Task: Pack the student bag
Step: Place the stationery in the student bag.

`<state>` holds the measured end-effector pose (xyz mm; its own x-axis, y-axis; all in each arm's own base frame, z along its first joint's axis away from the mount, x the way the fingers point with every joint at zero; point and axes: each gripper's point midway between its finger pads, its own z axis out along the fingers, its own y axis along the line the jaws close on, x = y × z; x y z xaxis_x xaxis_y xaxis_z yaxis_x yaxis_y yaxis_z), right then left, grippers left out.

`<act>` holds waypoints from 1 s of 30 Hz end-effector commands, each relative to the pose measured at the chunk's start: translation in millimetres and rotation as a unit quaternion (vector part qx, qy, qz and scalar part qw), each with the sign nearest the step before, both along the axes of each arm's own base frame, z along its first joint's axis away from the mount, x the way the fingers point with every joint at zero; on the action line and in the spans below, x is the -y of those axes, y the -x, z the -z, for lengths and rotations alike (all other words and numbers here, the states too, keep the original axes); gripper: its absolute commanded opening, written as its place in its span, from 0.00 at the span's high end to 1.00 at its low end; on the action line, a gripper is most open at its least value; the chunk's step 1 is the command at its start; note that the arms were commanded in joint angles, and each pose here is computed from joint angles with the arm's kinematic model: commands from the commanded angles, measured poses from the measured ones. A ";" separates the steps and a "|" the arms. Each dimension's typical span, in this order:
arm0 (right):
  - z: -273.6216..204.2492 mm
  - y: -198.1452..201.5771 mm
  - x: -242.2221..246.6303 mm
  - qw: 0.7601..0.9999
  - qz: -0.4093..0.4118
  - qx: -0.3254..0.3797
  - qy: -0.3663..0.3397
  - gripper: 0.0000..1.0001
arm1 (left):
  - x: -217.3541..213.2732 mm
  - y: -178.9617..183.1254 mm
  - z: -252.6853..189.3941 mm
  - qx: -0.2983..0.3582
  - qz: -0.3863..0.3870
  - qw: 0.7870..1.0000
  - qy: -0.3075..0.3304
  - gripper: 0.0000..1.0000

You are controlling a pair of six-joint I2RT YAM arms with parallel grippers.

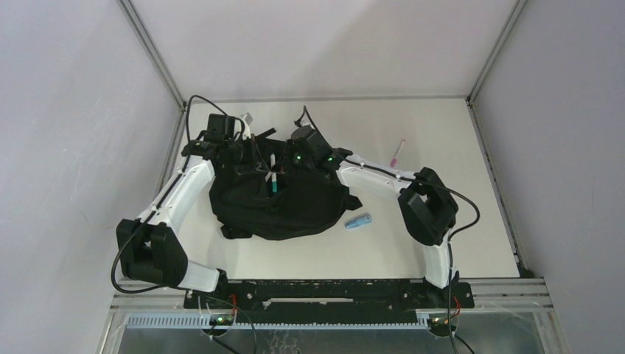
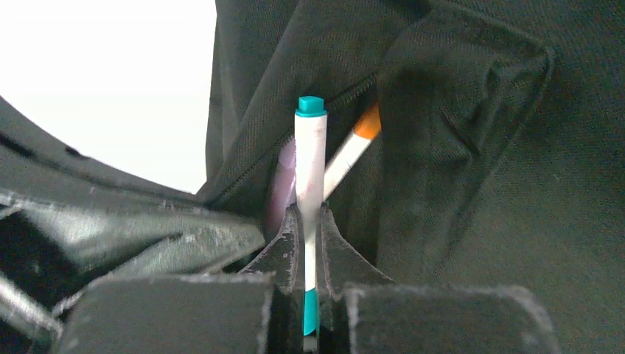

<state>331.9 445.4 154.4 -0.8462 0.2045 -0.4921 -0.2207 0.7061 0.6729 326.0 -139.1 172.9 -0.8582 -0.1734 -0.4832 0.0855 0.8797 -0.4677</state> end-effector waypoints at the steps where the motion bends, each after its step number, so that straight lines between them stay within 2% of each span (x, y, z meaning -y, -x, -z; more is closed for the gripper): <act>1: -11.6 -4.5 -28.6 0.999 0.005 -0.029 -0.043 1.00 | 9.1 1.7 -19.4 0.029 0.011 0.999 0.027 1.00; 4: -6.0 -10.8 -39.0 0.998 0.015 -0.047 -0.047 1.00 | 13.0 1.2 -22.9 0.030 0.013 0.999 0.040 1.00; 5: -5.6 -11.8 -41.0 0.997 0.015 -0.050 -0.048 0.95 | 13.9 0.9 -24.1 0.030 0.013 0.999 0.043 1.00; 7: -7.2 -10.8 -42.6 0.998 0.011 -0.049 -0.047 0.74 | 15.5 0.3 -26.5 0.030 0.014 0.998 0.048 1.00; 8: -9.2 -9.9 -41.8 0.998 0.011 -0.044 -0.046 0.66 | 15.7 -0.2 -27.0 0.031 0.013 0.998 0.048 1.00; 10: -13.7 -8.2 -37.3 0.999 0.012 -0.033 -0.042 0.57 | 15.1 -0.6 -28.0 0.033 0.012 0.998 0.047 1.00; 21: -45.8 3.1 -11.5 0.999 0.004 0.019 -0.037 0.54 | 11.4 -3.3 -27.2 0.036 0.007 0.999 0.036 1.00; 30: -49.0 1.7 0.2 0.999 0.004 0.032 -0.019 0.55 | 9.7 -3.1 -27.7 0.039 0.008 0.999 0.030 1.00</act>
<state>329.8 446.3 156.5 -0.8563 0.2164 -0.4689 -0.1790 0.7273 0.6626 326.0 -139.4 173.8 -0.8591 -0.1909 -0.4749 0.0696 0.8757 -0.4779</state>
